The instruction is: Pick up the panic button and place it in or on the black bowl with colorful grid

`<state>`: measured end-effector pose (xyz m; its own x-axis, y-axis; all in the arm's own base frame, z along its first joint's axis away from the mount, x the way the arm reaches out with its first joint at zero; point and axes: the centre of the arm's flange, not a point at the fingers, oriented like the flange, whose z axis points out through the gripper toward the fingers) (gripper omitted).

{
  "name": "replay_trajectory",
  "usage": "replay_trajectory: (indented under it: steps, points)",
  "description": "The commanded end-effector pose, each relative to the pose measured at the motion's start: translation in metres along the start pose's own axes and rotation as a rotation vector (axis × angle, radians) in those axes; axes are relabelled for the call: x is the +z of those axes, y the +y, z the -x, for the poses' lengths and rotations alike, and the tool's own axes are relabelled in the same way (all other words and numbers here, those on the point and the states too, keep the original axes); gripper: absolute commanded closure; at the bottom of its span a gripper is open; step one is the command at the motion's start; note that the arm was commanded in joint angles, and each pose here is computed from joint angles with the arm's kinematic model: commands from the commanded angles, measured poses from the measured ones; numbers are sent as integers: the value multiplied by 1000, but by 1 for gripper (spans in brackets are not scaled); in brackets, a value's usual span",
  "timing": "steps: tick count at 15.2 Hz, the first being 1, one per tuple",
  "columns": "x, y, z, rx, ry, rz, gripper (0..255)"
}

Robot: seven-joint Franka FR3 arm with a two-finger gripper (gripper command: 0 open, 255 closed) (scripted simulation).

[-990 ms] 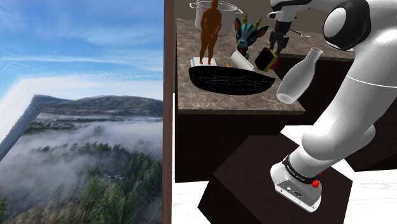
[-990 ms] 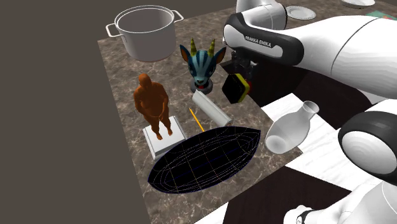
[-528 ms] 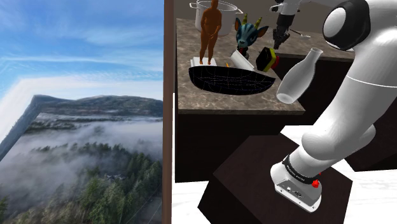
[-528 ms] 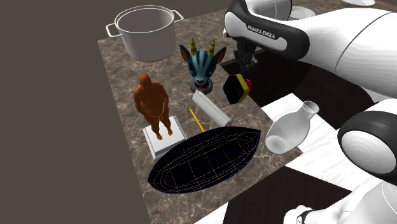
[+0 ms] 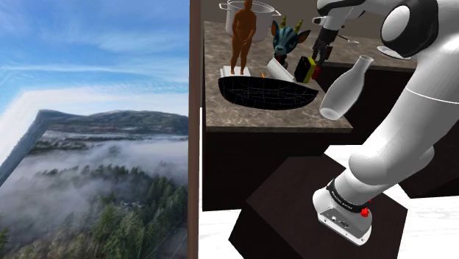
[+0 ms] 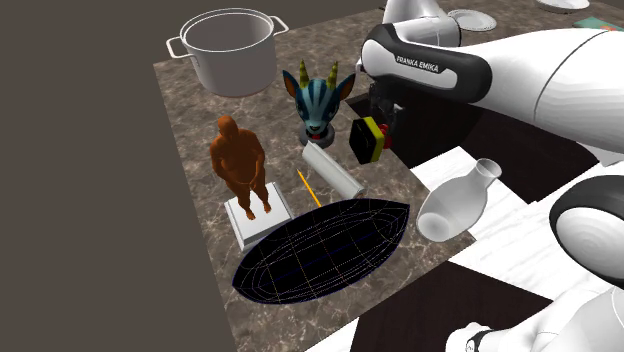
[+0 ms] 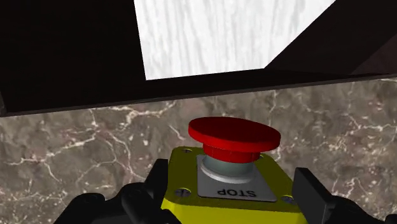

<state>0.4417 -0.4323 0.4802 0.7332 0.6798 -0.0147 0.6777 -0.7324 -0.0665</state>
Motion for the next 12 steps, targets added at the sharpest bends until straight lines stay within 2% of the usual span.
replay_trajectory:
  steps: [1,7,12]
  points:
    - [13,-3,3,40,19,8,0]
    - [48,-3,3,40,19,8,0]
    - [48,-3,3,40,19,8,0]
